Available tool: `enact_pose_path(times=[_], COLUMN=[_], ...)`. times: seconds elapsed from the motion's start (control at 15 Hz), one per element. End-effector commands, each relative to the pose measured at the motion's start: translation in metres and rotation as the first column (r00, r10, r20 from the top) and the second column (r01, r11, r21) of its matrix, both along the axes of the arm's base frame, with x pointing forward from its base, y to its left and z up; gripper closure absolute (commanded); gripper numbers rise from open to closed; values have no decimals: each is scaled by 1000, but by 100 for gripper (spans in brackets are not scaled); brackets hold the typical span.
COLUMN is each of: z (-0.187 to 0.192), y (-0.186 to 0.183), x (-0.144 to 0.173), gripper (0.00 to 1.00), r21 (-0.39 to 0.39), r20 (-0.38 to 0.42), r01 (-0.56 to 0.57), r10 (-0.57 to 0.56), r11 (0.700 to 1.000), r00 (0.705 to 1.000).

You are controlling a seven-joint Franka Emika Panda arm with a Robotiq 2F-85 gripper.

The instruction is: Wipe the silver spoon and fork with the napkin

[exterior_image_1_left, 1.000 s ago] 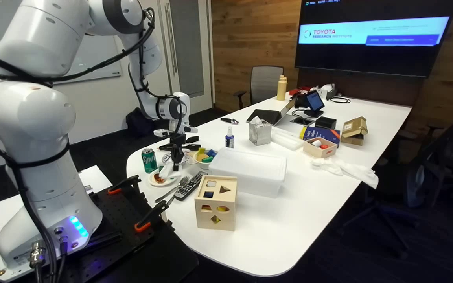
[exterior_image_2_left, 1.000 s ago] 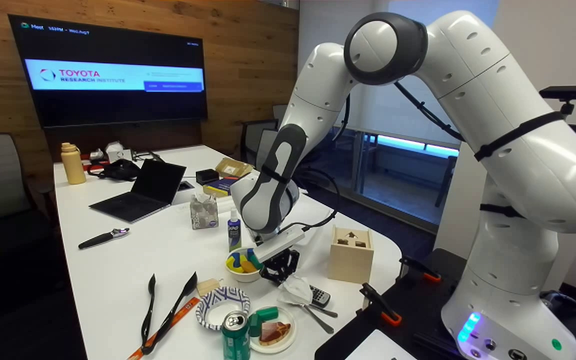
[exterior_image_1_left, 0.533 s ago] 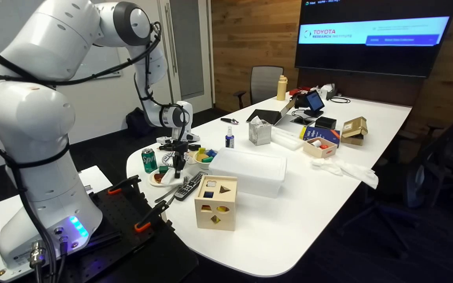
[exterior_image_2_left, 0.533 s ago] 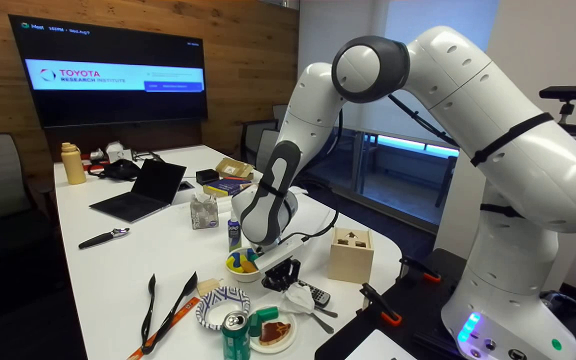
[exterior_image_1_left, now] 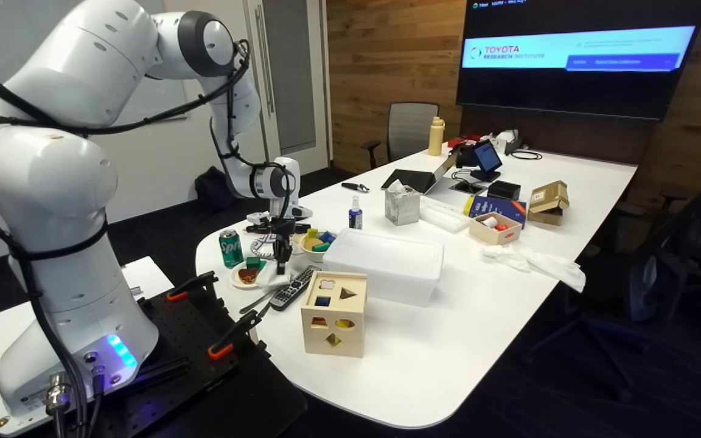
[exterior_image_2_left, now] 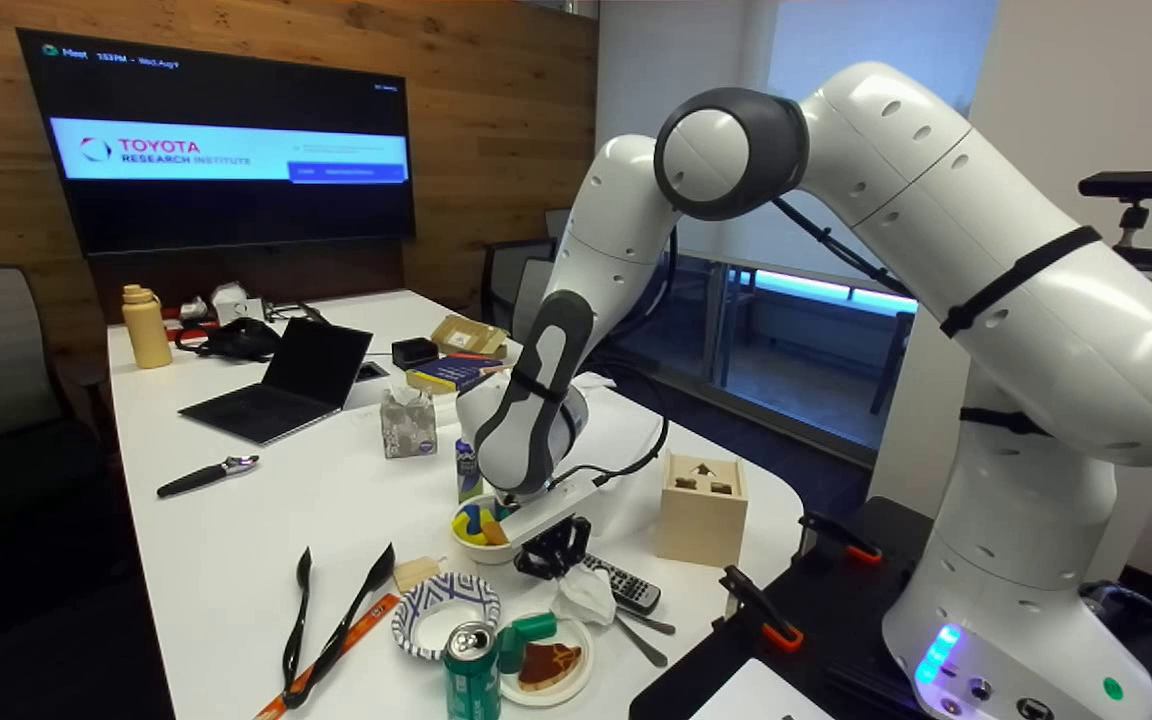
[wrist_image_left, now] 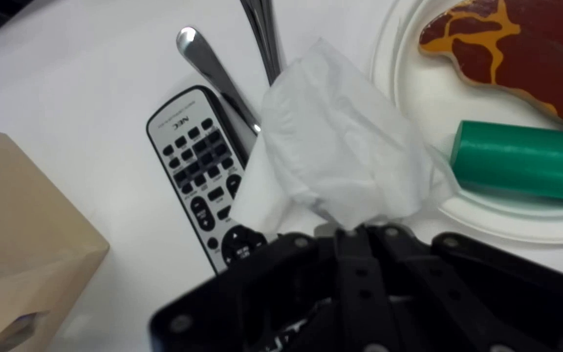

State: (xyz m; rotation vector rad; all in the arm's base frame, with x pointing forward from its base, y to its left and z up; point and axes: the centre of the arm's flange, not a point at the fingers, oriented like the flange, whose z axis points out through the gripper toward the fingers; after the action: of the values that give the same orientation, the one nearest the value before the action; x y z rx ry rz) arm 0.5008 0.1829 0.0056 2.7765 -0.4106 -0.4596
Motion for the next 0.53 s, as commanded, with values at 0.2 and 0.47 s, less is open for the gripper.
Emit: enact_pose_path(times=[0.2, 0.47], z=[25, 9], y=[5, 4], x=[2, -1], gripper=[100, 100], r21=[-57, -38], r20=[77, 44], r01=[-12, -11], r10=[16, 13], r11=[998, 999], r00=[997, 999])
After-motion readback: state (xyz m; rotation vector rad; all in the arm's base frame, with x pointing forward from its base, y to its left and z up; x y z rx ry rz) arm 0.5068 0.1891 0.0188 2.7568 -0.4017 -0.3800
